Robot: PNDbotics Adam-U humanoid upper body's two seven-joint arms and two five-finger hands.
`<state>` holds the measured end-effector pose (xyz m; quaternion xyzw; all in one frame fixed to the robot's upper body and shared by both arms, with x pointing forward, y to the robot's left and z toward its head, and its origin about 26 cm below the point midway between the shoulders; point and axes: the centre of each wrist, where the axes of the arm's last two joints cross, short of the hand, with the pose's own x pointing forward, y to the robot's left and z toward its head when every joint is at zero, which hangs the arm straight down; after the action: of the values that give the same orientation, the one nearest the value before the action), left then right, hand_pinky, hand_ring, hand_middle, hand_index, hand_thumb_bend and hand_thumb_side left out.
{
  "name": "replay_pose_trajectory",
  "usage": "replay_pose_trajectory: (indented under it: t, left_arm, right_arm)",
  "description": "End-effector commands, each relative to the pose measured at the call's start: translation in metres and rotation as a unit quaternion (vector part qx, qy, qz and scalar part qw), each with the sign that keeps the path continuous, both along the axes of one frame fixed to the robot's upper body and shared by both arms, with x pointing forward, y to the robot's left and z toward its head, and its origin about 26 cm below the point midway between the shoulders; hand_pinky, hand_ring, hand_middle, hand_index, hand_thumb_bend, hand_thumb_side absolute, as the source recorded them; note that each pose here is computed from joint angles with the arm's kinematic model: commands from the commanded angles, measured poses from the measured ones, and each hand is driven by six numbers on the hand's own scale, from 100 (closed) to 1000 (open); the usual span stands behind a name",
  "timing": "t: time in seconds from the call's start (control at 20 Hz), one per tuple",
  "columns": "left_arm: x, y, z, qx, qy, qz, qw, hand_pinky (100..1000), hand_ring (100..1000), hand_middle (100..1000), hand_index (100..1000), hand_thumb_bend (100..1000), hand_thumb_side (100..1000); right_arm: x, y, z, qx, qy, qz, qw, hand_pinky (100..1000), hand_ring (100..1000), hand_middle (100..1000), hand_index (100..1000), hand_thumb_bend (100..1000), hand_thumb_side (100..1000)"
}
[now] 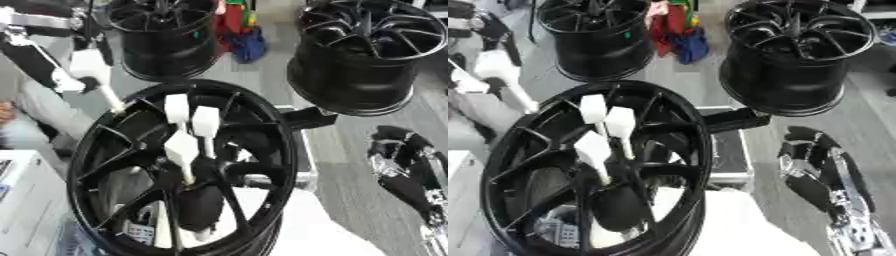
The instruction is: Pull the pin out of the wheel hub.
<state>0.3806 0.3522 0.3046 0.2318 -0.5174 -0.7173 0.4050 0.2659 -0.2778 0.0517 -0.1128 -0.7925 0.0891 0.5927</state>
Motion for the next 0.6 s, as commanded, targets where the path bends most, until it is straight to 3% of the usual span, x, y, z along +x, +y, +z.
replay_pose_trajectory:
  t: [0.05,0.25,0.3,0.35,0.4,0.5,0.6]
  left_arm:
    - [-0.018,0.045,0.016,0.009,-0.025,0.082,0.996,590,428,486,666,100,149]
    - [-0.023,0.09,-0.026,0.008,0.018,0.184,0.983,616,482,541,716,100,121]
    - [-0.023,0.099,-0.04,0.006,0.03,0.207,0.978,634,511,574,747,100,120]
    - [-0.022,0.106,-0.051,0.007,0.037,0.227,0.973,694,603,678,811,146,149]
    - [-0.021,0.113,-0.063,0.01,0.041,0.247,0.968,701,613,691,820,169,160]
    - [-0.021,0.125,-0.084,0.011,0.04,0.285,0.958,782,716,796,877,408,266]
    - [-0.022,0.136,-0.102,0.017,0.031,0.319,0.947,827,768,848,921,553,317]
  right_arm:
    - [0.002,-0.005,0.006,-0.011,-0.011,-0.005,1.0,654,592,651,755,100,146]
    - [0.002,-0.005,0.006,-0.009,-0.013,-0.009,1.0,654,592,651,755,100,145]
    - [0.002,-0.004,0.006,-0.008,-0.013,-0.008,1.0,654,592,651,755,100,145]
    - [0.002,-0.004,0.007,-0.007,-0.014,-0.008,1.0,654,592,651,755,100,145]
    - [0.002,-0.003,0.007,-0.006,-0.014,-0.007,1.0,654,592,651,755,100,145]
    - [0.002,-0.002,0.006,-0.004,-0.014,-0.006,1.0,654,591,651,755,100,145]
    - [0.002,-0.002,0.006,-0.003,-0.013,-0.008,1.0,654,591,650,755,100,145]
